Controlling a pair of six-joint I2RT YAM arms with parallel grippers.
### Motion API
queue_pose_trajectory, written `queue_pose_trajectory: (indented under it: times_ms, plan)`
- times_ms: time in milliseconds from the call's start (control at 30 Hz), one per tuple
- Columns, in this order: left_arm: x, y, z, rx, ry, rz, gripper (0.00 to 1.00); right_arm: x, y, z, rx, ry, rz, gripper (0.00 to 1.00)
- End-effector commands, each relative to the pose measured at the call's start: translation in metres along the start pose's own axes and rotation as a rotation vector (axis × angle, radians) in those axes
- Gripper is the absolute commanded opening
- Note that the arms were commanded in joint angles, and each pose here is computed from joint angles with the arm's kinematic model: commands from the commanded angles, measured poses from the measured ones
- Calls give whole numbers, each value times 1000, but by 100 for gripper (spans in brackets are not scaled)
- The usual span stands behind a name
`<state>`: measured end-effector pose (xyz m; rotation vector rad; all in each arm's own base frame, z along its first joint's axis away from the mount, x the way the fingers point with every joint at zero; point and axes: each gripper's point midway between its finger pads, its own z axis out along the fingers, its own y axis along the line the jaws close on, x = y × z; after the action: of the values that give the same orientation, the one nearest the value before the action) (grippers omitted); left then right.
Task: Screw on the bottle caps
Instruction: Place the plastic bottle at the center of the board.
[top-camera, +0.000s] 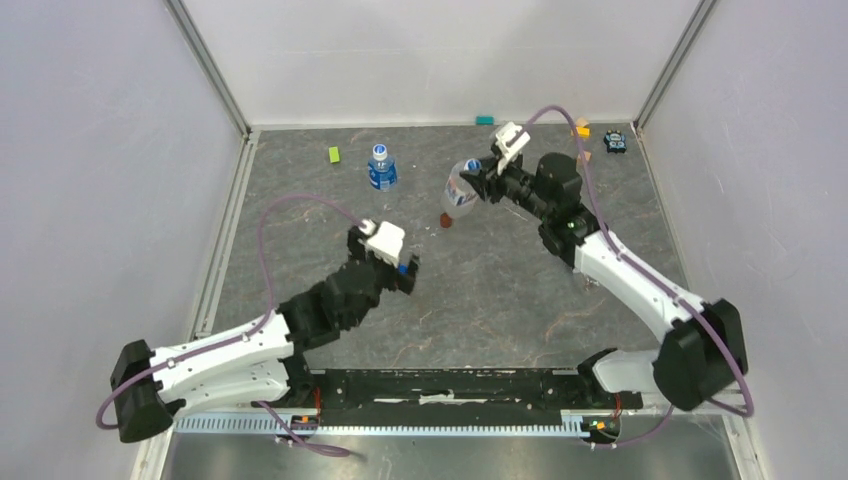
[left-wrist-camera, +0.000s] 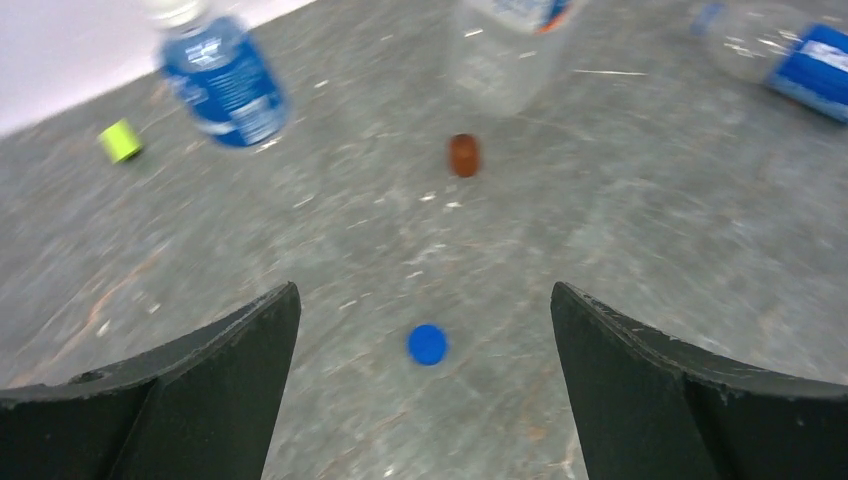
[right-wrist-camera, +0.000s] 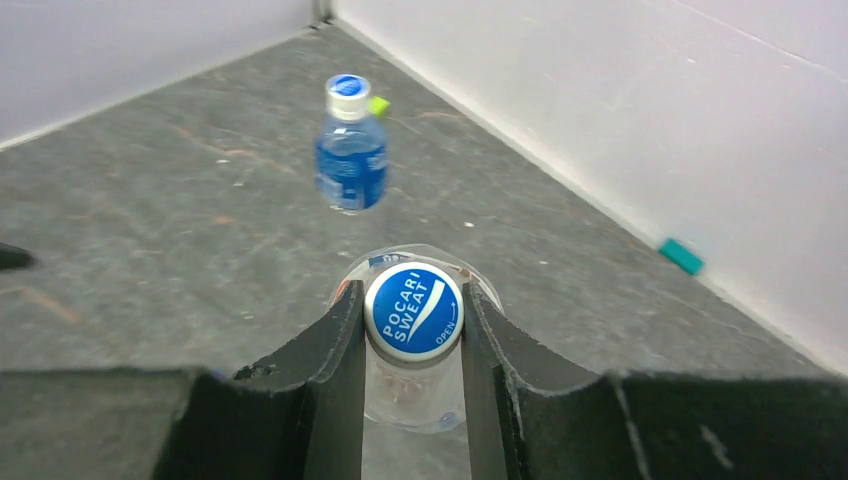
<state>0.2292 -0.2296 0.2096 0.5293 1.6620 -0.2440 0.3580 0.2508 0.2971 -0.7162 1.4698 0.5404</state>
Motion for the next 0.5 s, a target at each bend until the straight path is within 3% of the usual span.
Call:
queue_pose_trajectory:
  times_ms: [0,133,267,467]
  plan:
    - [14,50,-15,-173,190,-140,100,-10,-49,21,105,-2,-69,0]
    - [2,62,-20,-145,275,-158,100,6,-75,37,122,34,-45,0]
    - [-11,72,-24,-119,281,-117,100,26,-95,47,140,71,-29,0]
    - [3,81,-21,-90,293,-32,100,53,-114,57,152,119,14,0]
